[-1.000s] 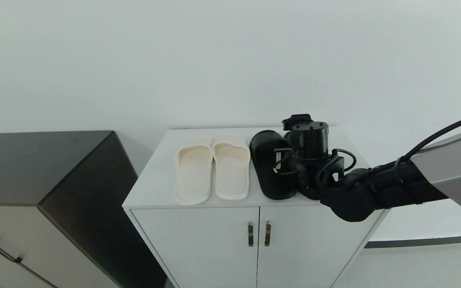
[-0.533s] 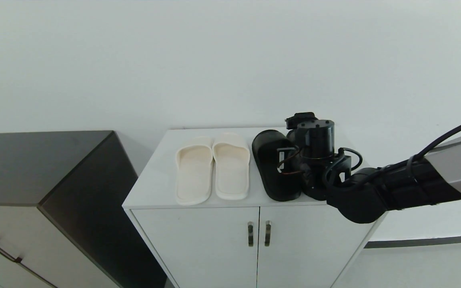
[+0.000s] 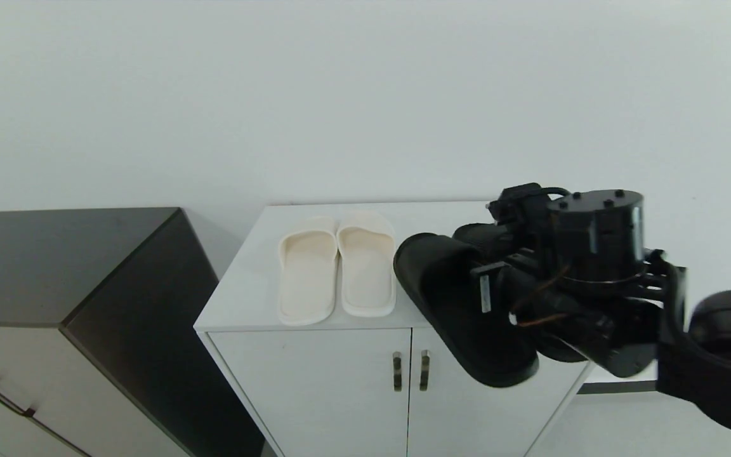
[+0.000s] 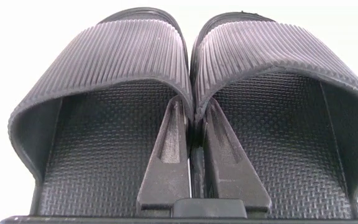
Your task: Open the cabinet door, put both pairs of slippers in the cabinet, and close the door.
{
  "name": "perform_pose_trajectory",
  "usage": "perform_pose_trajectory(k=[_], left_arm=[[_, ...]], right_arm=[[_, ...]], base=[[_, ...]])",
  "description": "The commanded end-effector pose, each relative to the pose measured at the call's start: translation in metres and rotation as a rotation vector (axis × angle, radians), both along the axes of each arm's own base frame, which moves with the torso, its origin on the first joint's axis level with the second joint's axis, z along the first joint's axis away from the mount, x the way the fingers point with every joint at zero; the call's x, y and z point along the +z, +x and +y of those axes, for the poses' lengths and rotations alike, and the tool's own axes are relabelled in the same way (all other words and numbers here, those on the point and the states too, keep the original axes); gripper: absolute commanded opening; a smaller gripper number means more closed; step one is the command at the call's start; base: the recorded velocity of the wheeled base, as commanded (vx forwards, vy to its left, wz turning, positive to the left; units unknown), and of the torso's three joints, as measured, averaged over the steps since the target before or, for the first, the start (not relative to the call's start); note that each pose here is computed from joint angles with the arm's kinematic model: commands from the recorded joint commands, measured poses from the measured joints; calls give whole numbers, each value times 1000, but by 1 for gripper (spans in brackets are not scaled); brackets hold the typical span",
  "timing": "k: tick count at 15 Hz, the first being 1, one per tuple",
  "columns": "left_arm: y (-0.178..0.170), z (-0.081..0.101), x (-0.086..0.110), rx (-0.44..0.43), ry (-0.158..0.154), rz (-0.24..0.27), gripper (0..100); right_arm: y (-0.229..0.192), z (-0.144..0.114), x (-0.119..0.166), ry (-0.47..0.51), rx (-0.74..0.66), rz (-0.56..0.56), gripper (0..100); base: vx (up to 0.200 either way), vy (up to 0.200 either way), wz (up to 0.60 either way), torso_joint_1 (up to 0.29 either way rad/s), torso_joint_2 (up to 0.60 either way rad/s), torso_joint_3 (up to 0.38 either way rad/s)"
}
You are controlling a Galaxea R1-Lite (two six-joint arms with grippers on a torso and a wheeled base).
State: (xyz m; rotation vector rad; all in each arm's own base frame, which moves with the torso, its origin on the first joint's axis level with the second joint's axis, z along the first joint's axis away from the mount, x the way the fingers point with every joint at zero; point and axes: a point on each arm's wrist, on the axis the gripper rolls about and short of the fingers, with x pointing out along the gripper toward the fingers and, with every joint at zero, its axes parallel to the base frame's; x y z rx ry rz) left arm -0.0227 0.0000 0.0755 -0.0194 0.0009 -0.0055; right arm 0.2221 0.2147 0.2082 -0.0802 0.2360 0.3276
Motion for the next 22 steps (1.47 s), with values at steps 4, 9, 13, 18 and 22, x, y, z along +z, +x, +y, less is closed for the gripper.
perform_pose_trajectory(k=[4,9,13,18,22], left_arm=[[0,0,0,-1,2,1,0],[0,0,0,-1,1,1,0],[0,0,0,-1,1,1,0],[0,0,0,1,-4,1,0],[0,0,0,2,-2,1,0]], right_arm=[[-83,-57,11,55,283,38,0],[-83,-56,5,45,302,60,0],[-83,-57,2,44,298,66,0],[-84,-62,-3,49,337,83,0],[-86,-64,-4,42,338,84,0]], base=[[0,0,0,0,0,0],[-120,0,0,0,2,2],[-150,0,0,1,2,8],[0,0,0,0,0,0],[0,0,0,0,0,0]])
